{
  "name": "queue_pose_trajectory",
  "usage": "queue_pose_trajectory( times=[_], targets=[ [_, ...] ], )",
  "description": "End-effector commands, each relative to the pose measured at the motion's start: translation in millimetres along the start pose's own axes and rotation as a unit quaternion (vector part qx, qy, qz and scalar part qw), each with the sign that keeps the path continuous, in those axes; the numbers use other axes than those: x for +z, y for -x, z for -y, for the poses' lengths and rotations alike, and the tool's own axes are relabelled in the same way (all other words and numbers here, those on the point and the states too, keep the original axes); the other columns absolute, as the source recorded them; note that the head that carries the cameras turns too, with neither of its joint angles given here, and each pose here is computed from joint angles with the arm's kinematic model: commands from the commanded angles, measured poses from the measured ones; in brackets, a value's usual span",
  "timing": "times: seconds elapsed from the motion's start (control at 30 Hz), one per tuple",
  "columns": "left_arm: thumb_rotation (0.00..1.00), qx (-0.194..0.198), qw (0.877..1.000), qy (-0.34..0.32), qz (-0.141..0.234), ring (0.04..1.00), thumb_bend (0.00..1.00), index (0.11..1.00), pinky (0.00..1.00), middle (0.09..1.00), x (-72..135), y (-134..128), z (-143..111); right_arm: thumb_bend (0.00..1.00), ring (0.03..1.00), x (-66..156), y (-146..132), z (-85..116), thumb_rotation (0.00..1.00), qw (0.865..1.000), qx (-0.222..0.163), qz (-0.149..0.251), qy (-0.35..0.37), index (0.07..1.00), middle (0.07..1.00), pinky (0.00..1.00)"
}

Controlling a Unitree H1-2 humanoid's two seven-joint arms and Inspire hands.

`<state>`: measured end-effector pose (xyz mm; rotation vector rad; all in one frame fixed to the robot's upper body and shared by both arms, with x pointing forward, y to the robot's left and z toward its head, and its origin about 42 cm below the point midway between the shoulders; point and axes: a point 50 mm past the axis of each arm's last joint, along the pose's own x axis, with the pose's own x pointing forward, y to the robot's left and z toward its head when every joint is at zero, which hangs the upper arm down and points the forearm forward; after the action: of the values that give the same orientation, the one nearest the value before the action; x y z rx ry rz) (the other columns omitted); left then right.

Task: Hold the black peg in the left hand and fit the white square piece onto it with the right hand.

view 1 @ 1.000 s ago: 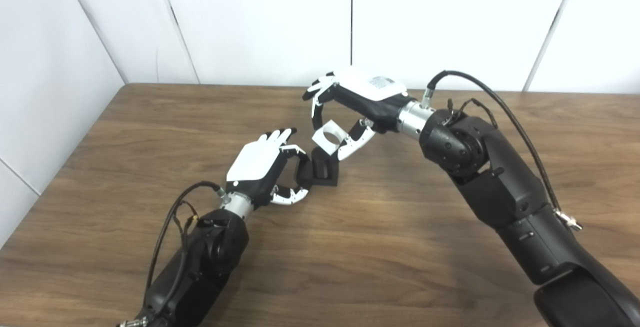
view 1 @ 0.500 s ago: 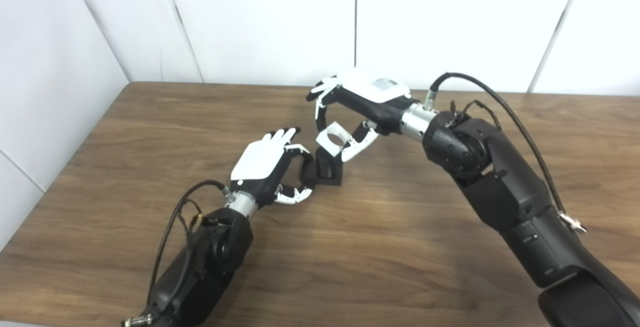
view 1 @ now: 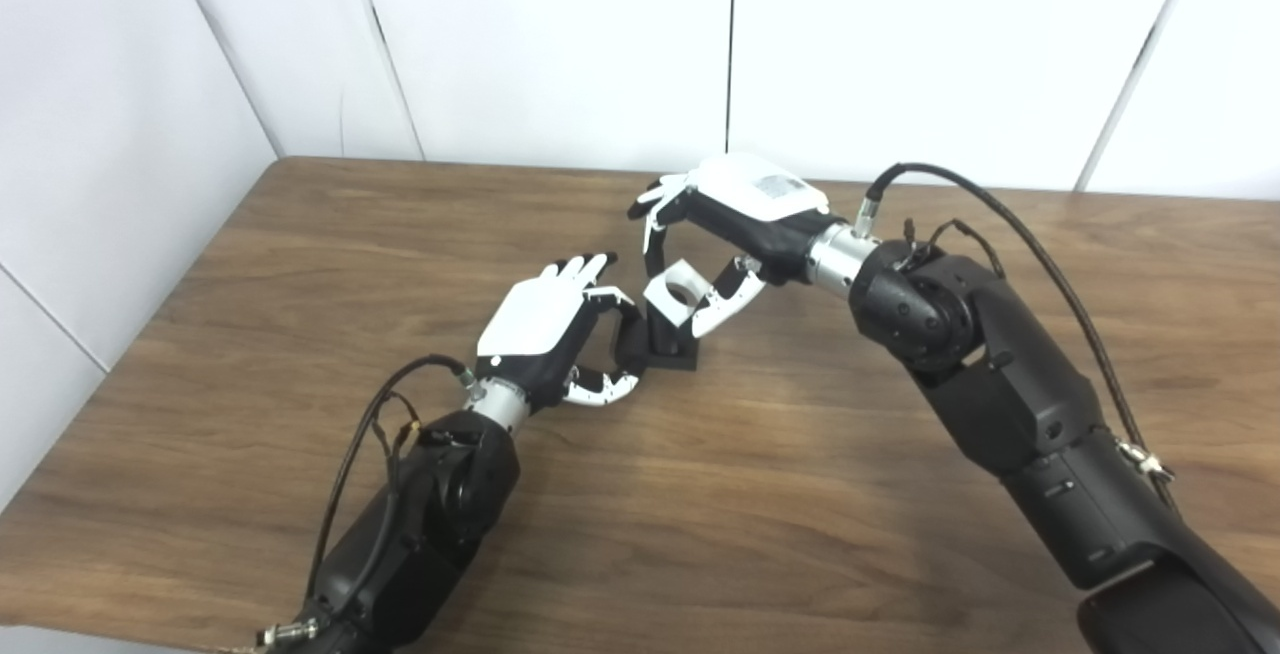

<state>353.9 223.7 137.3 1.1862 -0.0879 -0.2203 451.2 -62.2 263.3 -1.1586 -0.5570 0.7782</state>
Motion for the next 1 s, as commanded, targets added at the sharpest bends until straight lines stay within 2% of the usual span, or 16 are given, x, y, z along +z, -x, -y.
queue_pose_trajectory(
  times=[0.0, 0.63, 0.97],
  targets=[
    [0.23, -0.034, 0.999, -0.009, -0.002, 1.000, 0.73, 0.645, 1.00, 1.000, 1.9, 3.7, 12.7, 0.52, 0.912, 12.6, -9.4, 29.1, 0.14, 0.999, -0.039, 0.027, 0.020, 0.482, 0.839, 0.93],
    [0.25, -0.032, 0.999, -0.006, 0.000, 1.000, 0.73, 0.644, 1.00, 1.000, 5.0, 2.0, 16.6, 0.52, 0.902, 8.6, -10.6, 25.4, 0.14, 0.999, -0.035, 0.022, 0.017, 0.482, 0.833, 0.92],
    [0.24, -0.037, 0.999, -0.004, -0.001, 1.000, 0.73, 0.648, 1.00, 1.000, 8.5, 3.1, 17.1, 0.52, 0.908, 10.8, -13.1, 21.4, 0.14, 0.999, -0.028, 0.022, 0.012, 0.483, 0.834, 0.96]
  ],
)
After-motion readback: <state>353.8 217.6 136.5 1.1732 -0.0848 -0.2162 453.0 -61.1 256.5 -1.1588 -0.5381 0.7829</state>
